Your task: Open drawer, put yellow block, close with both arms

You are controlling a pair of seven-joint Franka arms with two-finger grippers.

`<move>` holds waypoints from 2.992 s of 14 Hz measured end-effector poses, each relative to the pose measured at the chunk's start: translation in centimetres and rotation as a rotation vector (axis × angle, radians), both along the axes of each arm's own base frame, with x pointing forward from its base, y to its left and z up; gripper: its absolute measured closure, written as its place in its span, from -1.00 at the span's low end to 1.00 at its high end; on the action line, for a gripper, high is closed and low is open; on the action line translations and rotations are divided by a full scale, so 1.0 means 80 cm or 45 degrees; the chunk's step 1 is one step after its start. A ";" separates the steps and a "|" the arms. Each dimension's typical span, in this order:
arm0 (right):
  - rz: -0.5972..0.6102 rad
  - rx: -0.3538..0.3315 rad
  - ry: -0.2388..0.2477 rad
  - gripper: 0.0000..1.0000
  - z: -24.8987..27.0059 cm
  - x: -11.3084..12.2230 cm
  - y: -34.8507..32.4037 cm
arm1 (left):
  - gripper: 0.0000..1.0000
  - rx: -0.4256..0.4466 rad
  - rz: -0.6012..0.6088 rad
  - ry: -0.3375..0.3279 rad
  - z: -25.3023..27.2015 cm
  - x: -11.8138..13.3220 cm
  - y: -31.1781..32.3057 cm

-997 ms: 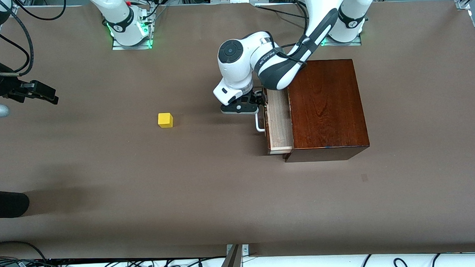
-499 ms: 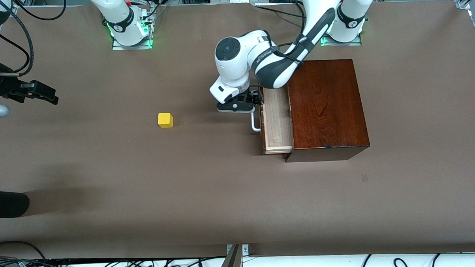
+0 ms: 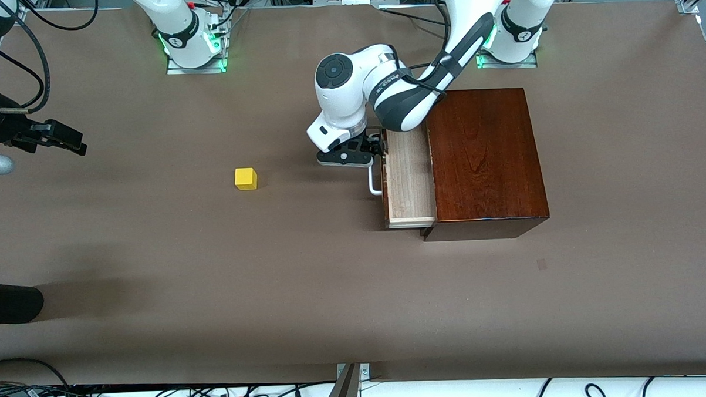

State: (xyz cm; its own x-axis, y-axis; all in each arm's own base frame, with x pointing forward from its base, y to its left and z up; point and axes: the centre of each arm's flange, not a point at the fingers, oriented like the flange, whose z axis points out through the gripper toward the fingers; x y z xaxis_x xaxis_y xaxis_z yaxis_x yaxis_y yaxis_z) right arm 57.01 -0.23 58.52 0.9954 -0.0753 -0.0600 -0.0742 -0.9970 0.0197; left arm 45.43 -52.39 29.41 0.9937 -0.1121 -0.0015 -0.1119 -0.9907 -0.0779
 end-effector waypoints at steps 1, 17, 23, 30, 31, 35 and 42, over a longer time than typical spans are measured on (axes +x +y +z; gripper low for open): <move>0.000 0.000 0.000 -1.00 0.000 0.000 0.000 | -1.00 0.006 -0.005 0.002 0.002 0.001 0.000; 0.005 0.001 0.004 -1.00 -0.003 0.001 0.003 | -1.00 0.109 0.026 0.091 0.216 0.125 0.188; 0.135 0.010 -0.009 -1.00 0.004 -0.012 0.133 | -1.00 0.018 -0.023 0.182 0.289 0.179 0.372; 0.065 -0.004 0.025 -1.00 -0.052 -0.043 0.249 | -1.00 -0.069 0.051 0.081 0.373 0.166 0.543; 0.057 -0.005 0.035 -1.00 -0.082 -0.041 0.250 | -1.00 -0.067 0.076 0.040 0.380 0.158 0.558; -0.032 0.011 0.018 -1.00 -0.220 -0.054 0.250 | -1.00 -0.063 0.056 -0.007 0.387 0.134 0.617; -0.081 0.105 -0.021 -1.00 -0.391 -0.099 0.270 | -1.00 -0.062 0.025 0.003 0.387 0.127 0.632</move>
State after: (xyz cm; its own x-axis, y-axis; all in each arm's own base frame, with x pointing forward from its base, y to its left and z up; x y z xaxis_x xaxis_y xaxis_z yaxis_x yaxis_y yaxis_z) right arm 49.06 21.40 27.24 0.9896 -0.1339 -0.0522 -0.1371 -0.9885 -0.0641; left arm 55.61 -1.82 60.34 0.9957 -0.0923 0.0011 -0.0922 -0.9953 -0.0292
